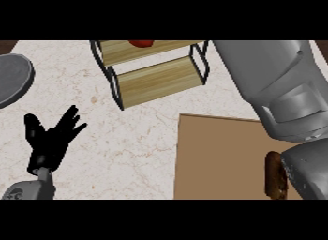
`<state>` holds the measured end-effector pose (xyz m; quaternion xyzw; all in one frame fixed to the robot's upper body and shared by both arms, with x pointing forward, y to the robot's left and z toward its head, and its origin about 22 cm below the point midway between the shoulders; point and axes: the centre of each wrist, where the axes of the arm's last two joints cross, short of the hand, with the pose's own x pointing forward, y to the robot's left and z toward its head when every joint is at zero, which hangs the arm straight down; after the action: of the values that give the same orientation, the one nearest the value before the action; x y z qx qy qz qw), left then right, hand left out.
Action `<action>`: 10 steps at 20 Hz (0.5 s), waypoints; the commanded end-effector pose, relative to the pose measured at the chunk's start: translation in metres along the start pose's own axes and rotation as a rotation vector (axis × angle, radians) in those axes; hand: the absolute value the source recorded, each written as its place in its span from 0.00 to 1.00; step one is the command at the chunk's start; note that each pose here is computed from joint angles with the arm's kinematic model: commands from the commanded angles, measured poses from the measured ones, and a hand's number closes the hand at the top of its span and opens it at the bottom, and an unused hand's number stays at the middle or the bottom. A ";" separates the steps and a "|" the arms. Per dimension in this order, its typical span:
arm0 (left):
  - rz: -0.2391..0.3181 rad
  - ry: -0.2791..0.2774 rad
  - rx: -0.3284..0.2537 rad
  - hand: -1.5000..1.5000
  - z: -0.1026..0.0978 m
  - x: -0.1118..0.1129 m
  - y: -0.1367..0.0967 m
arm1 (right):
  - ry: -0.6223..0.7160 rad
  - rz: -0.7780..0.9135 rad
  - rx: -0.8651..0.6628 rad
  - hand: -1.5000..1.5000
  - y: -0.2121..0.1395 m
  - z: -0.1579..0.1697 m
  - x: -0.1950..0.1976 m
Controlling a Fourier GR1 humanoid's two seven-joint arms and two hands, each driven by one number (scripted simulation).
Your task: Pick the bell pepper from the tray and place it in the tiered shelf
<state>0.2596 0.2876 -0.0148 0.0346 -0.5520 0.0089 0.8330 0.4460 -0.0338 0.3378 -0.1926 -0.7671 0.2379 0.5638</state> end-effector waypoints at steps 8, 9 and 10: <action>0.007 0.046 -0.006 0.50 -0.004 0.009 0.007 | 0.050 -0.394 -0.136 0.00 -0.045 -0.006 0.001; 0.005 0.044 0.000 0.50 -0.003 -0.012 -0.018 | 0.056 -0.397 -0.193 0.00 -0.061 -0.008 -0.001; 0.010 0.034 0.012 0.50 0.001 -0.006 -0.006 | 0.072 -0.390 -0.216 0.00 -0.049 -0.007 -0.013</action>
<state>0.2600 0.2856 -0.0142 0.0360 -0.5506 0.0115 0.8339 0.4514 -0.0663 0.3603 -0.1028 -0.7872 0.0898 0.6014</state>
